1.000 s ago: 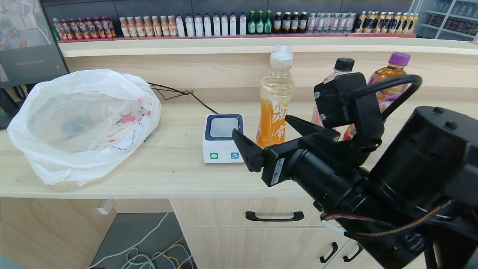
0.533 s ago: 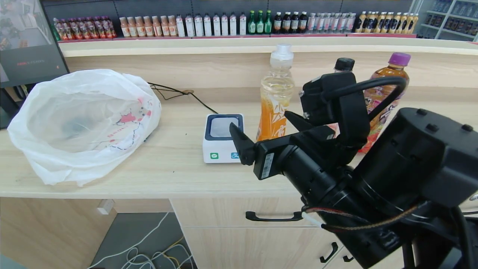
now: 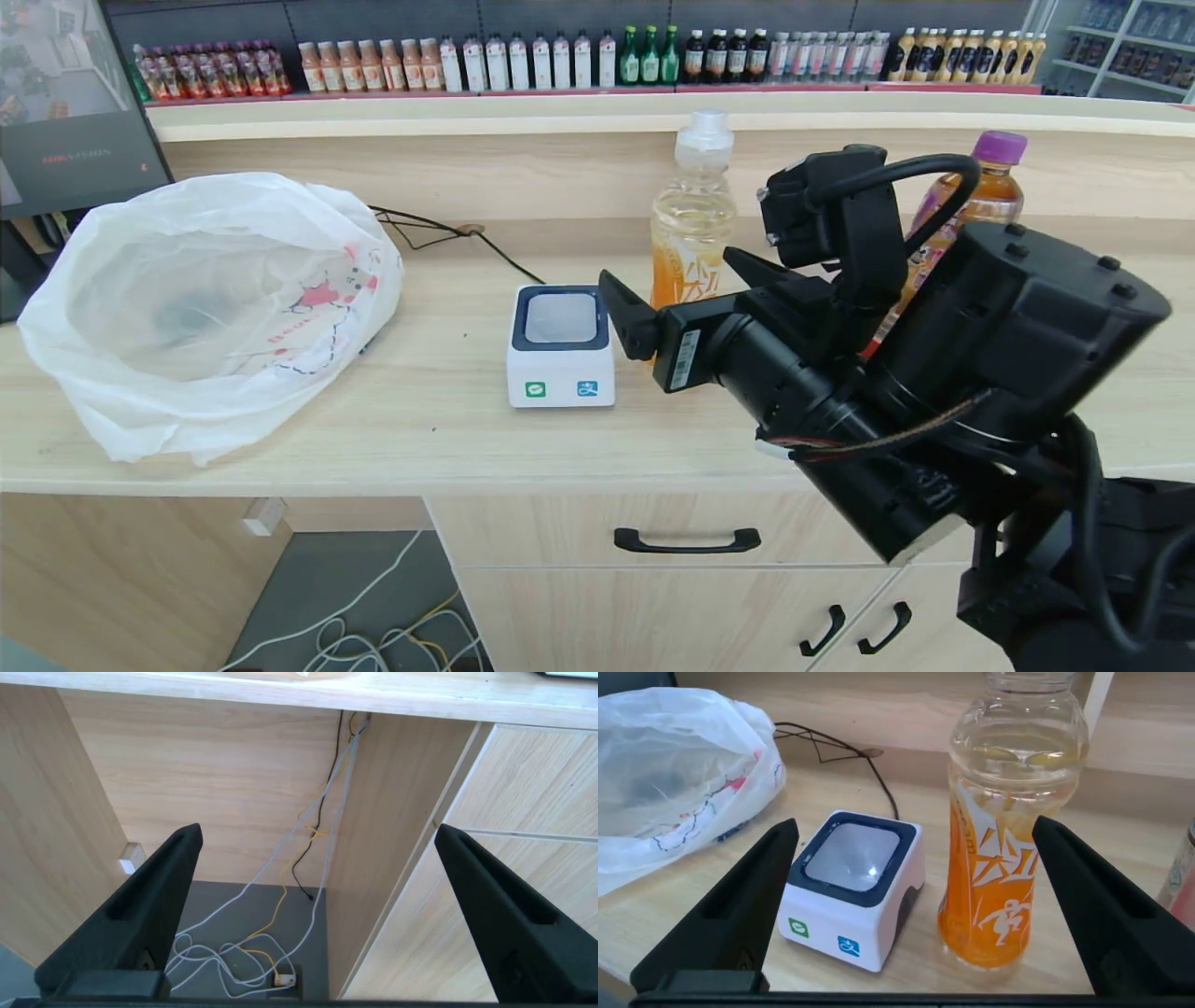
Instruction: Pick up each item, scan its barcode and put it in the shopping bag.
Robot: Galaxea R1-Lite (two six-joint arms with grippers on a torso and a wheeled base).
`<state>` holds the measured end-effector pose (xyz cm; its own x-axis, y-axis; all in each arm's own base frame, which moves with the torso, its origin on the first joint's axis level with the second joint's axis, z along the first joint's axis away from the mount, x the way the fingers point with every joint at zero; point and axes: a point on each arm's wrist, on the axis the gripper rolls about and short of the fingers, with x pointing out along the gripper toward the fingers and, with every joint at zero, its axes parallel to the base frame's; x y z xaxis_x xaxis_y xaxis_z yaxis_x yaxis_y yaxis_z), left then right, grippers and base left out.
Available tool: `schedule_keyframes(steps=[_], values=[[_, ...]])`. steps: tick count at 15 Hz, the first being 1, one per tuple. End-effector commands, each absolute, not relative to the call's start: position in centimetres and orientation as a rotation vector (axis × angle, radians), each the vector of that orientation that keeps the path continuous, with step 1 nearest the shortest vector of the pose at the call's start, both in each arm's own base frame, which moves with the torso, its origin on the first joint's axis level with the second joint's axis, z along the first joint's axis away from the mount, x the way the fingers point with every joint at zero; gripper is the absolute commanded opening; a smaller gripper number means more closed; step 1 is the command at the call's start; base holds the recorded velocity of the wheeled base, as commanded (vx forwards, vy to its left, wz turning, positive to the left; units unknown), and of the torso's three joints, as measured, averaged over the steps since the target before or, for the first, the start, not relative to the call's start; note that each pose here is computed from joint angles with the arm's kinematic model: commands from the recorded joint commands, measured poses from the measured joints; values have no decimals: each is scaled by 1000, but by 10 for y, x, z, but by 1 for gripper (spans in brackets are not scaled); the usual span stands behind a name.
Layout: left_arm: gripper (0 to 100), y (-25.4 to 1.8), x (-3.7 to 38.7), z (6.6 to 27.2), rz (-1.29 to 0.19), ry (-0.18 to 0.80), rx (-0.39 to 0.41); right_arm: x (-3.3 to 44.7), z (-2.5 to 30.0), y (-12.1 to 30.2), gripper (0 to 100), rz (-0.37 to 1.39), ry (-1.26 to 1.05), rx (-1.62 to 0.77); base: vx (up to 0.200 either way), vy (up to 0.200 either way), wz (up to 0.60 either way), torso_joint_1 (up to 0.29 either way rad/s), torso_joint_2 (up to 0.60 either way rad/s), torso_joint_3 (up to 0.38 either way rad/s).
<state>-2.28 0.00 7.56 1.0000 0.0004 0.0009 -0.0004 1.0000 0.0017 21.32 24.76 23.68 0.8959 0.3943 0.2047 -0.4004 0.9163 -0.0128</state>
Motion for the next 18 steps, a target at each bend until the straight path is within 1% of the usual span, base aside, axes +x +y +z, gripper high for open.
schedule_keyframes(steps=[1,9,18], values=[[100,0,-23,76,0,-2,2,226,235,242,100,390,-206,22,0,0,0,0,0,0],[100,0,-23,76,0,-2,2,243,232,249,100,367,-209,25,0,0,0,0,0,0],[100,0,-23,75,0,0,2,272,224,241,100,290,-197,8,0,0,0,0,0,0]])
